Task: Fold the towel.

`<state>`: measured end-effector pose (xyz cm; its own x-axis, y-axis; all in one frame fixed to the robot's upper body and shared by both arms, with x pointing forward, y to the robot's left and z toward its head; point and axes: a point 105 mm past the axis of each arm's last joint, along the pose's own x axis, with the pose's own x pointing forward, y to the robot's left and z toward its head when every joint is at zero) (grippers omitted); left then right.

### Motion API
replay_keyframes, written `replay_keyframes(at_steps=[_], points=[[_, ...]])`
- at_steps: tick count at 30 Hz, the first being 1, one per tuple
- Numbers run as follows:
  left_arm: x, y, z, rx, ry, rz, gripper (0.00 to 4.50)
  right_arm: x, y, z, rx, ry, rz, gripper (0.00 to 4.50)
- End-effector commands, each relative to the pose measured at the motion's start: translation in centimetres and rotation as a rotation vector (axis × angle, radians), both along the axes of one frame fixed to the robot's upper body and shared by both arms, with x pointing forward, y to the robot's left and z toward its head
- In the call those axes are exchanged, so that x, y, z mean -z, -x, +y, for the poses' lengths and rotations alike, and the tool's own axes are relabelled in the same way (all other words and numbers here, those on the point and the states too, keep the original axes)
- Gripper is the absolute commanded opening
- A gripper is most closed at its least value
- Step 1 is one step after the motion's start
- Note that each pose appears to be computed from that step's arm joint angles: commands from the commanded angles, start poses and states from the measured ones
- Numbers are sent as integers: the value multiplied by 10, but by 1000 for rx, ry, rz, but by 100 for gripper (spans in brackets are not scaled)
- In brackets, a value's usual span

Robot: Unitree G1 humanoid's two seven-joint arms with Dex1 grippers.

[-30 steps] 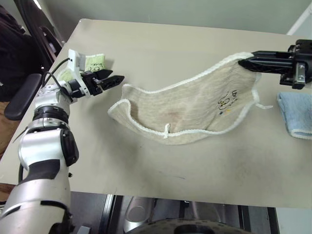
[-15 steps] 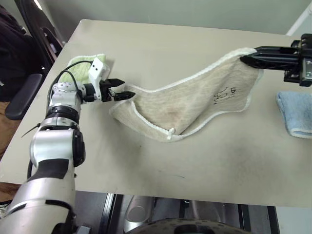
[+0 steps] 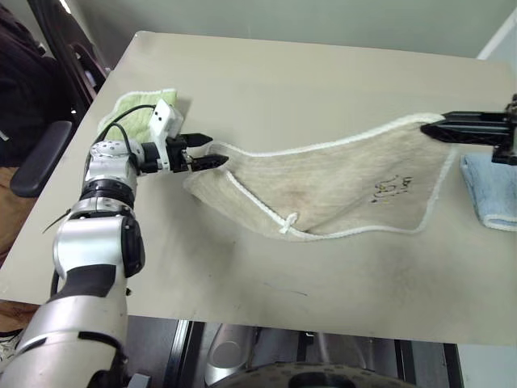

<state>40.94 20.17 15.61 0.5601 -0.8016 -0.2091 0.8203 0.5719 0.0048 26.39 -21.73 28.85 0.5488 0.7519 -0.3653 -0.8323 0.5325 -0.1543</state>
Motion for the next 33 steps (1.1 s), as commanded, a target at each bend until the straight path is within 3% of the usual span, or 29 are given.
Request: replay_keyframes(at_steps=[1, 10, 16, 27, 33], points=[[-14, 0, 6, -8, 21, -70, 450, -8, 10, -12, 42, 44, -51, 1], [-4, 0, 6, -18, 0, -64, 450, 8, 32, -43, 161, 151, -44, 1], [-7, -3, -5, 8, 1, -70, 450, 1, 43, -52, 157, 215, -103, 1], [3, -12, -64, 87, -12, -38, 450, -7, 53, -31, 40, 231, -198, 1], [16, -15, -85, 118, -165, -78, 450, -10, 56, -18, -11, 224, -225, 1]])
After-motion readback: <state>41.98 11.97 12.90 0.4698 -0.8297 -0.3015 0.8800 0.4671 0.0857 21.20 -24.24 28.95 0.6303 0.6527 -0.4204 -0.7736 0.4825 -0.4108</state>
